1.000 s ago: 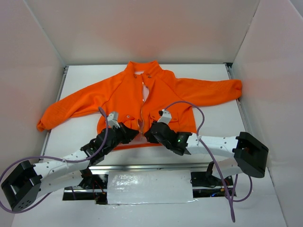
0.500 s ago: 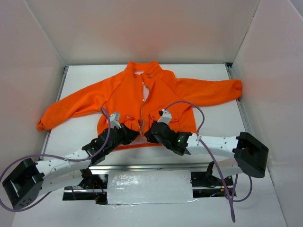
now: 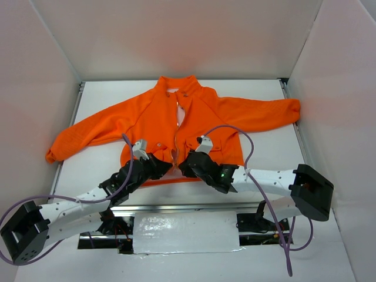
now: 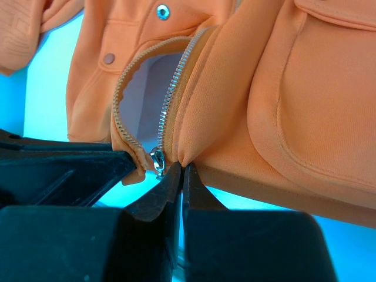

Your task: Zip up the jacket

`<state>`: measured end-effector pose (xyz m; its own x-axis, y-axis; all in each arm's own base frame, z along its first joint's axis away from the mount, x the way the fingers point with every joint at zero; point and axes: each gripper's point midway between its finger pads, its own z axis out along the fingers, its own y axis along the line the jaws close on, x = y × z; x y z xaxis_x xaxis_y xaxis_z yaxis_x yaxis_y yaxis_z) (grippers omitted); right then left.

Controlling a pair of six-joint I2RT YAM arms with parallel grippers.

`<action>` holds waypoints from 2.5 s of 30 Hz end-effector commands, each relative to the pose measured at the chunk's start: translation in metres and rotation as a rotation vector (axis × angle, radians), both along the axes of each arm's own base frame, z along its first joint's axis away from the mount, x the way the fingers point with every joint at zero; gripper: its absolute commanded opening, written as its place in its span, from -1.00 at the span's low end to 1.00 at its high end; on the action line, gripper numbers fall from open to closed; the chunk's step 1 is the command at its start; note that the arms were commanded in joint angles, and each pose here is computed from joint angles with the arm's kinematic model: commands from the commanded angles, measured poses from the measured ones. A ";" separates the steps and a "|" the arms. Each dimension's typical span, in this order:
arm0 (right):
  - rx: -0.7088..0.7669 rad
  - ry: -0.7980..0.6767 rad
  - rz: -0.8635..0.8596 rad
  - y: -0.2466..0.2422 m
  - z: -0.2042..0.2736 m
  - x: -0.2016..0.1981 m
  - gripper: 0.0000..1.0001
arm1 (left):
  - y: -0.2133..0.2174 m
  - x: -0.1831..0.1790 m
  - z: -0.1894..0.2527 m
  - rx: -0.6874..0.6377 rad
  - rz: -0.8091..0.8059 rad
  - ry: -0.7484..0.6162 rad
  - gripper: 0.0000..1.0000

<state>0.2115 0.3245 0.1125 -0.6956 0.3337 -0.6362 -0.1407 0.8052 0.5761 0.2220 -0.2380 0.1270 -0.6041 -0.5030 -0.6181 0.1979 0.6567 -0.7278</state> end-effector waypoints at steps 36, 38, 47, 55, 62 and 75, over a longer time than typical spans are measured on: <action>0.107 -0.124 0.048 0.010 0.038 0.001 -1.00 | -0.003 0.013 0.033 -0.020 0.031 -0.071 -1.00; 0.102 -0.118 0.052 0.010 0.033 0.000 -1.00 | -0.002 0.012 0.037 -0.021 0.033 -0.082 -1.00; 0.116 -0.122 0.048 0.010 0.036 0.001 -1.00 | -0.002 0.011 0.037 -0.022 0.029 -0.079 -1.00; 0.119 -0.127 0.044 0.011 0.040 0.002 -1.00 | -0.003 0.010 0.030 -0.022 0.023 -0.066 -1.00; 0.113 -0.118 0.043 0.013 0.035 0.003 -1.00 | -0.005 0.010 0.030 -0.022 0.017 -0.065 -1.00; 0.110 -0.118 0.037 0.012 0.034 0.003 -1.00 | -0.003 0.009 0.032 -0.024 0.022 -0.068 -1.00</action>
<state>0.2096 0.3251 0.1219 -0.6669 0.3229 -0.6715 -0.2216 0.7745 0.5925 0.2295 -0.2353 0.1392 -0.5759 -0.5021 -0.6451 0.1945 0.6823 -0.7047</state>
